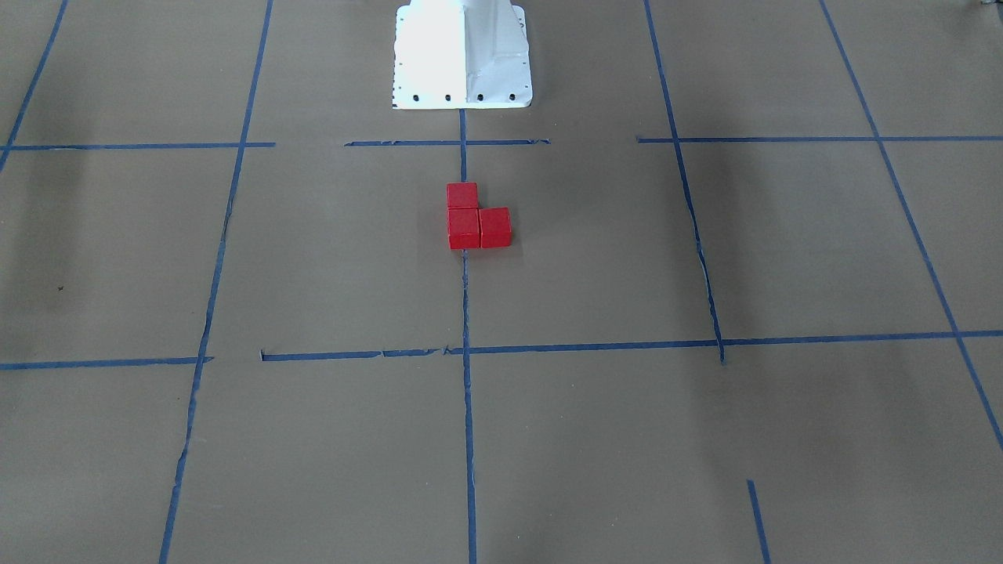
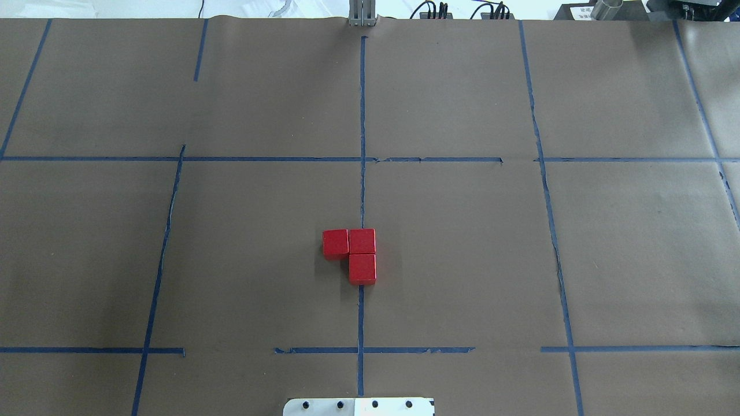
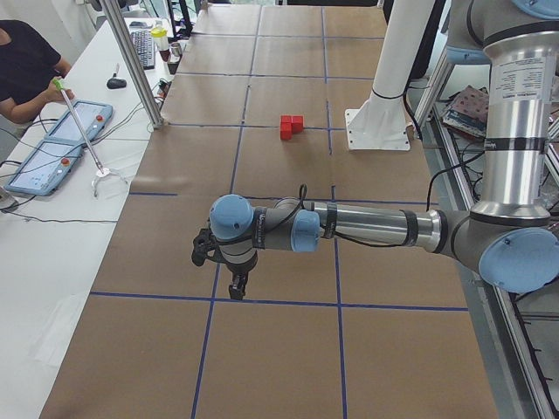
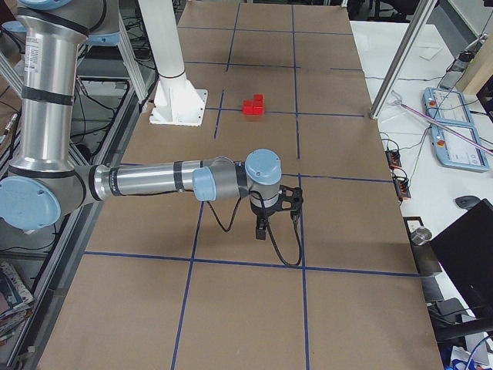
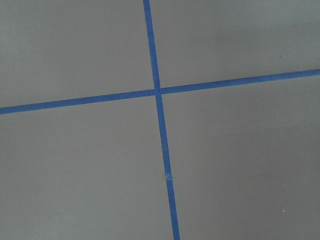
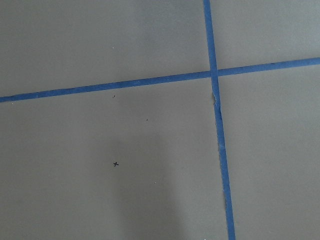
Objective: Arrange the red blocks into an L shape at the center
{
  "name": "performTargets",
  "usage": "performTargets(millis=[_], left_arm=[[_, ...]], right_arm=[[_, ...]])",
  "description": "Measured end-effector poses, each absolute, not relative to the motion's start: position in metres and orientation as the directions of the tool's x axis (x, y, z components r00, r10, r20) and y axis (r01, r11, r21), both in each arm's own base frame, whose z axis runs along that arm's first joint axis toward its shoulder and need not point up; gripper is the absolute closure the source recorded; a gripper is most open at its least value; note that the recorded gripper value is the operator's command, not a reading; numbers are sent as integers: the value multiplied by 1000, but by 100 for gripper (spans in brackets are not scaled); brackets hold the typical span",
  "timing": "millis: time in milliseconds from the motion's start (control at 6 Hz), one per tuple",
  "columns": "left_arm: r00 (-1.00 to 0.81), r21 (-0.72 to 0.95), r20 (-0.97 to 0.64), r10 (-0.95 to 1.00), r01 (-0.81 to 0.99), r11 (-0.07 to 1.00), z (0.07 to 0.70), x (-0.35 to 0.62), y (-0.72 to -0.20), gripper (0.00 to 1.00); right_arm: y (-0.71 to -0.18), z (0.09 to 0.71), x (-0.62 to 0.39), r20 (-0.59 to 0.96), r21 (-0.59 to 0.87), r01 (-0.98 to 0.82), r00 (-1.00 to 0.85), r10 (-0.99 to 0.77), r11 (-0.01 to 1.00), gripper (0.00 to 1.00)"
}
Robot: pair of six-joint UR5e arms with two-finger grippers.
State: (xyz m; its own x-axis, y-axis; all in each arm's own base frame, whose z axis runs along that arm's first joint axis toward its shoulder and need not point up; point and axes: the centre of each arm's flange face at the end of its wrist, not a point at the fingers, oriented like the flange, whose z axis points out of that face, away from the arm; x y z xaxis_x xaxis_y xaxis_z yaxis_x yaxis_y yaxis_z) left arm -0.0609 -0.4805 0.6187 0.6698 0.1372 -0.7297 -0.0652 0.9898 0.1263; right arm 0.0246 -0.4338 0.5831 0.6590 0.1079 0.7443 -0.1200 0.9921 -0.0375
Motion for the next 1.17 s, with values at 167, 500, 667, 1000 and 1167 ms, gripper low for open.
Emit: performTargets(millis=[167, 500, 667, 1000, 1167], left_arm=[[688, 126, -713, 139, -70, 990, 619, -61, -482, 0], [721, 99, -682, 125, -78, 992, 627, -62, -480, 0], [723, 76, -682, 110, -80, 994, 630, -62, -479, 0], [705, 44, -704, 87, -80, 996, 638, -60, -474, 0], [692, 36, -718, 79, -77, 996, 640, -59, -472, 0]], right_arm=[[-434, 583, 25, 745, -31, -111, 660, 98, 993, 0], [-431, 586, 25, 753, -7, -76, 656, 55, 997, 0], [-426, 590, 25, 755, -12, -69, 653, 55, 998, 0], [-413, 601, 26, 754, -34, -65, 653, 69, 997, 0], [-410, 602, 26, 751, -35, -66, 657, 69, 997, 0]])
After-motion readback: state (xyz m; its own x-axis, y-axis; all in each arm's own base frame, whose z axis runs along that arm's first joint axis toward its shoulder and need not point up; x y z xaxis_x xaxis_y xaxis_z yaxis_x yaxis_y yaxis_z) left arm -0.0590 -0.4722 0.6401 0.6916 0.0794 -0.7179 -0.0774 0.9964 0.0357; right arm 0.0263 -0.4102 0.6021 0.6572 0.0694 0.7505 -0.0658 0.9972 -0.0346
